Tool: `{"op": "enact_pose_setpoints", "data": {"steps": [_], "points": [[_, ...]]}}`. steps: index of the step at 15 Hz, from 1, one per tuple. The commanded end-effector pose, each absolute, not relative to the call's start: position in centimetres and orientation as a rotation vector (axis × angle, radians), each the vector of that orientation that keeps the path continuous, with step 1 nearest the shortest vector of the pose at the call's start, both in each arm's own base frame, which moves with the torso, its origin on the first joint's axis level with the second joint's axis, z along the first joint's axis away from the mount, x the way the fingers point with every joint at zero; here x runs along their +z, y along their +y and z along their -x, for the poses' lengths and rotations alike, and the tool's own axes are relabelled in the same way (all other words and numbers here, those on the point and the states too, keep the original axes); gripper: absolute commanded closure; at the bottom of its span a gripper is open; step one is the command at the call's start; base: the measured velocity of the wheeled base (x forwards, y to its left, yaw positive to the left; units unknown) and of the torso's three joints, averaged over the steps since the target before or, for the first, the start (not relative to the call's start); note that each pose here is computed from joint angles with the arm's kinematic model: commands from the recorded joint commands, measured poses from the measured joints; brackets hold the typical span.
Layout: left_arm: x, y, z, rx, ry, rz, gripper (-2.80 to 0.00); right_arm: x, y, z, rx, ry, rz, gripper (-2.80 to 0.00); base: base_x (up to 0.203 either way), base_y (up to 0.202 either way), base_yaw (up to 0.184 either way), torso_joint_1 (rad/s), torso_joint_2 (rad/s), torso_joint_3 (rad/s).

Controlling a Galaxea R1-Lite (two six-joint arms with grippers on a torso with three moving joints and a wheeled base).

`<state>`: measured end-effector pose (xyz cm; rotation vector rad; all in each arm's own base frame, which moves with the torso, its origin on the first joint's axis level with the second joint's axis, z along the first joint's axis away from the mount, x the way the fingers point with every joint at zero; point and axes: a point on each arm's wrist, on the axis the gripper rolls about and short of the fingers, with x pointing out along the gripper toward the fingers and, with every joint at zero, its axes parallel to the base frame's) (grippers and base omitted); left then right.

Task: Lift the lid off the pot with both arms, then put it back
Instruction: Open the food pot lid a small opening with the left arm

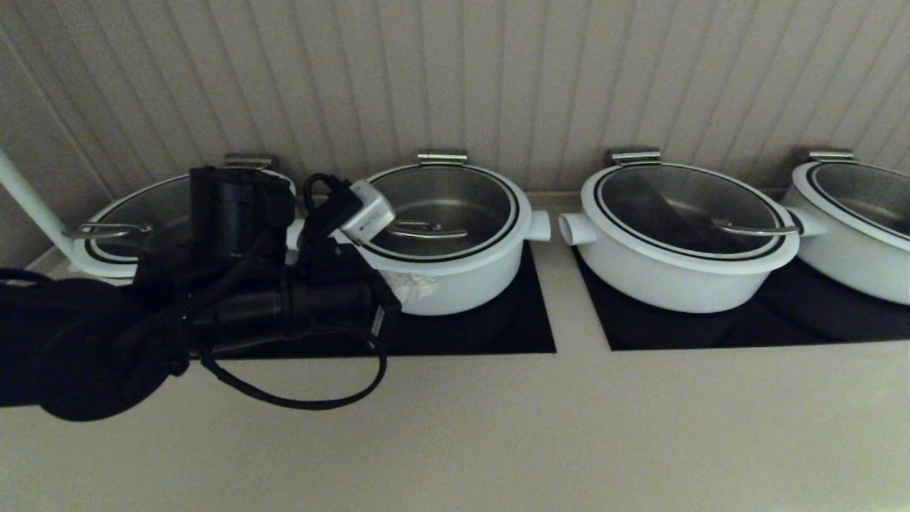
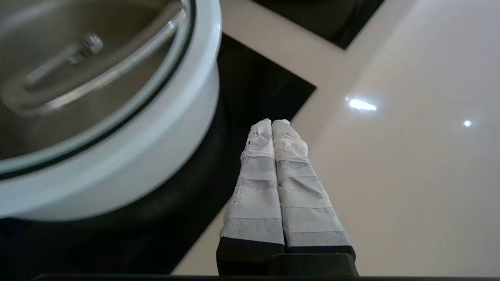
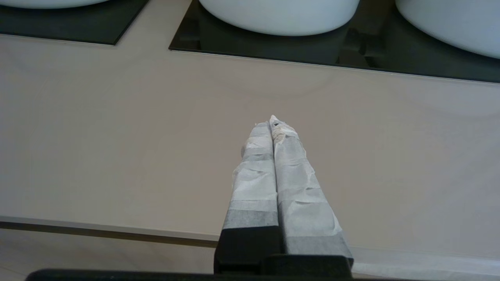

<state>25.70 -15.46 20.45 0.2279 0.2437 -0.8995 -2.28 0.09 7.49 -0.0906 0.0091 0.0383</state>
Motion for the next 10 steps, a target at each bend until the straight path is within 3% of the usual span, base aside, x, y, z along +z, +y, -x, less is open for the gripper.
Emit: {"op": "enact_pose_setpoints", "data": {"steps": [1,10], "points": [[19.9,-15.9,-26.6,-0.878,0.214,-0.229,0.0,7.5,0.1,2.3,0.039,0.009,0.093,0.0,0.0,0.0,0.0,0.0,0.0,0.0],[19.1,-16.4,-27.8,-0.814,0.202,-0.238,0.0,7.5,0.1,2.3,0.039,0.008,0.093,0.0,0.0,0.0,0.0,0.0,0.0,0.0]]}}
